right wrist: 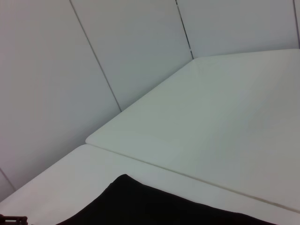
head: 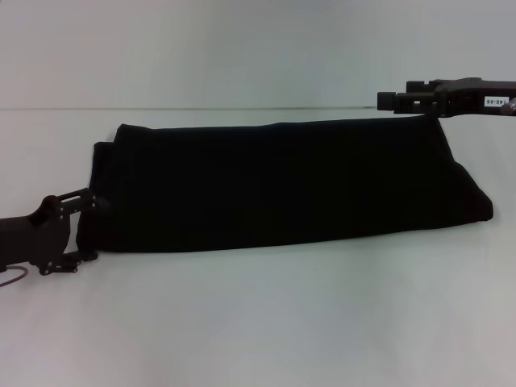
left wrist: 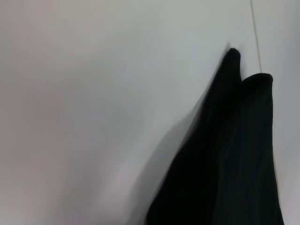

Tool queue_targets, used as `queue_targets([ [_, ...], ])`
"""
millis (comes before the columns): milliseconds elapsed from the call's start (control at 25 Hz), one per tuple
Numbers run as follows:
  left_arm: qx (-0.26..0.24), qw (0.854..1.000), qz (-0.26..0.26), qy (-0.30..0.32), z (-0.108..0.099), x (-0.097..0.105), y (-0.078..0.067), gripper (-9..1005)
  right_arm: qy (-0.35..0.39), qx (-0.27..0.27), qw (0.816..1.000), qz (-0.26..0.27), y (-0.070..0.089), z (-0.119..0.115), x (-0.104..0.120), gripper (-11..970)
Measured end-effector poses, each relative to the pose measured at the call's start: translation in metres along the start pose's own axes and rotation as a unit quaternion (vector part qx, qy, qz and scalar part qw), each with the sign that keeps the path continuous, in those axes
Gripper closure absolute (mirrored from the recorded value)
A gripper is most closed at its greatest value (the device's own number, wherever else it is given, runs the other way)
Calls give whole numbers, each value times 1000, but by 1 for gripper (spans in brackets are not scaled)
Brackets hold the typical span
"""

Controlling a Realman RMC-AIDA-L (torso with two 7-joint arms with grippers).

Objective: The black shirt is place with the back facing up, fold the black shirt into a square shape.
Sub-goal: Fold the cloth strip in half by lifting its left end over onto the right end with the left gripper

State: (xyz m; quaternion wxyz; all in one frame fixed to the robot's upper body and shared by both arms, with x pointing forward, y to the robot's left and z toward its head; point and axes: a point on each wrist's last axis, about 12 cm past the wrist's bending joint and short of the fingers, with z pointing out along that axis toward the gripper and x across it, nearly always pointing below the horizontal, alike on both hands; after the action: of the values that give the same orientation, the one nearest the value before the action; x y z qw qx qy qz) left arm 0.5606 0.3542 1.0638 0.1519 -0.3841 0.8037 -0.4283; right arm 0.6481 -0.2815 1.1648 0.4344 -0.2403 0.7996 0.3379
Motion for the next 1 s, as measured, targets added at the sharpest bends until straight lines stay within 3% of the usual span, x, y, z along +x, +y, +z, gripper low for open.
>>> queue_targets([
  [400, -4, 1000, -9, 5, 1, 4, 6, 91, -1, 1, 1000, 0, 0, 0, 1, 70],
  [1000, -6, 1000, -2, -22, 2, -4, 3, 89, -1, -1, 1000, 3, 1, 1, 1, 71],
])
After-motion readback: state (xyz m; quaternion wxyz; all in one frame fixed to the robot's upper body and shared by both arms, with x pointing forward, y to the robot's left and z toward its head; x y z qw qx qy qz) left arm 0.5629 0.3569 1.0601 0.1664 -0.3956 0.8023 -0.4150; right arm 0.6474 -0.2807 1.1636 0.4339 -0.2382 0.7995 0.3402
